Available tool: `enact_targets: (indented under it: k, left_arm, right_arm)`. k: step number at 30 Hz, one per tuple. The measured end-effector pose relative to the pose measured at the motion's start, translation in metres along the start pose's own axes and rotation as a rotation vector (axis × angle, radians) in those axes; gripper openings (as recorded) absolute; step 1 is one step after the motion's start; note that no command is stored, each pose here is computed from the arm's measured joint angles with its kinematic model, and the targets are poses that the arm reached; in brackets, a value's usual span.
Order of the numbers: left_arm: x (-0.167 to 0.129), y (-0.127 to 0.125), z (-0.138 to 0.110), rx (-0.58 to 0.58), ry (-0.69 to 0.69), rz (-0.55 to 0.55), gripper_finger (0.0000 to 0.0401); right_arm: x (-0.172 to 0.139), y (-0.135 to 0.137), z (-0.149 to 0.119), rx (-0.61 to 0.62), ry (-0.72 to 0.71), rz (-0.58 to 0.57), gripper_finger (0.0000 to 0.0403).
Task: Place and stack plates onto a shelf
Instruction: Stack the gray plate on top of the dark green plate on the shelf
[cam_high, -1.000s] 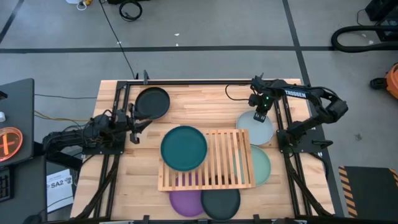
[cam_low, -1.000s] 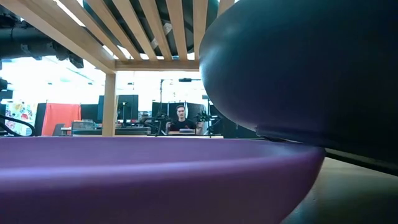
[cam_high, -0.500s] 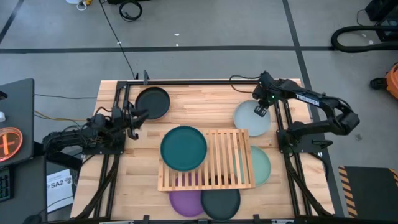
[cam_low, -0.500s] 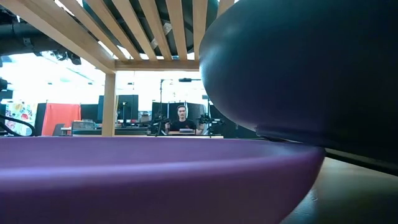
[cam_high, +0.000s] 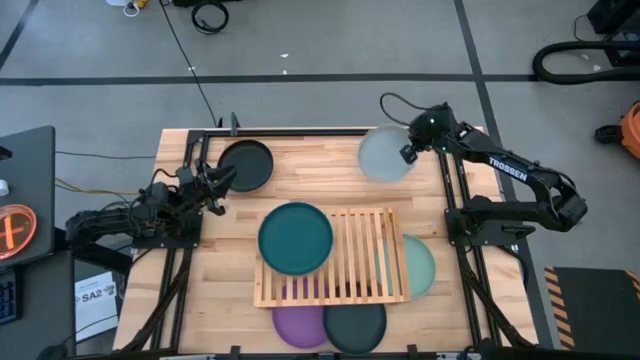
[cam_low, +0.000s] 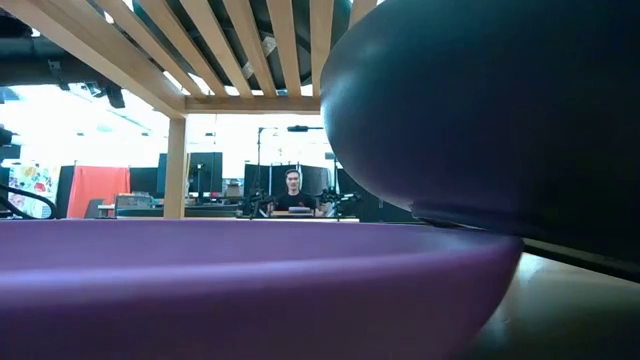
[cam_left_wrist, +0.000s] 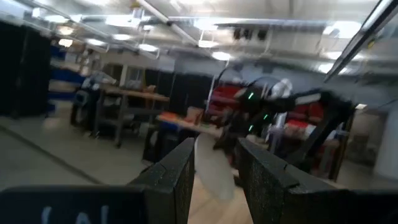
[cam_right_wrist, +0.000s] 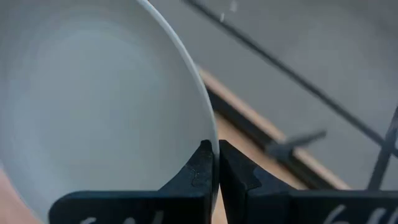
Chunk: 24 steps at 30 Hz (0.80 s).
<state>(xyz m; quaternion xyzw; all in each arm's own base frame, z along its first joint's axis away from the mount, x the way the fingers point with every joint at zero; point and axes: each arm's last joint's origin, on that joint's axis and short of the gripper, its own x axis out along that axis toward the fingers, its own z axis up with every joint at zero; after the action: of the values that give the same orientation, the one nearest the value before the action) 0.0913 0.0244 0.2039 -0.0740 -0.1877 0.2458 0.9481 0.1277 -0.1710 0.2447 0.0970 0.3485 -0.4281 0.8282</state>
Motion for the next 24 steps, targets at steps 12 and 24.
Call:
enact_targets:
  k: [12, 24]
  left_arm:
    - [0.041, -0.015, 0.027, 0.144, 0.116, 0.156, 0.0125]
    - [0.116, -0.047, 0.053, 0.401, 0.211, 0.167, 0.0125]
  right_arm:
    - [-0.002, 0.009, 0.036, 0.069, -0.364, -0.008, 0.0017]
    - [-0.021, 0.042, 0.060, 0.087, -0.635, -0.030, 0.0016]
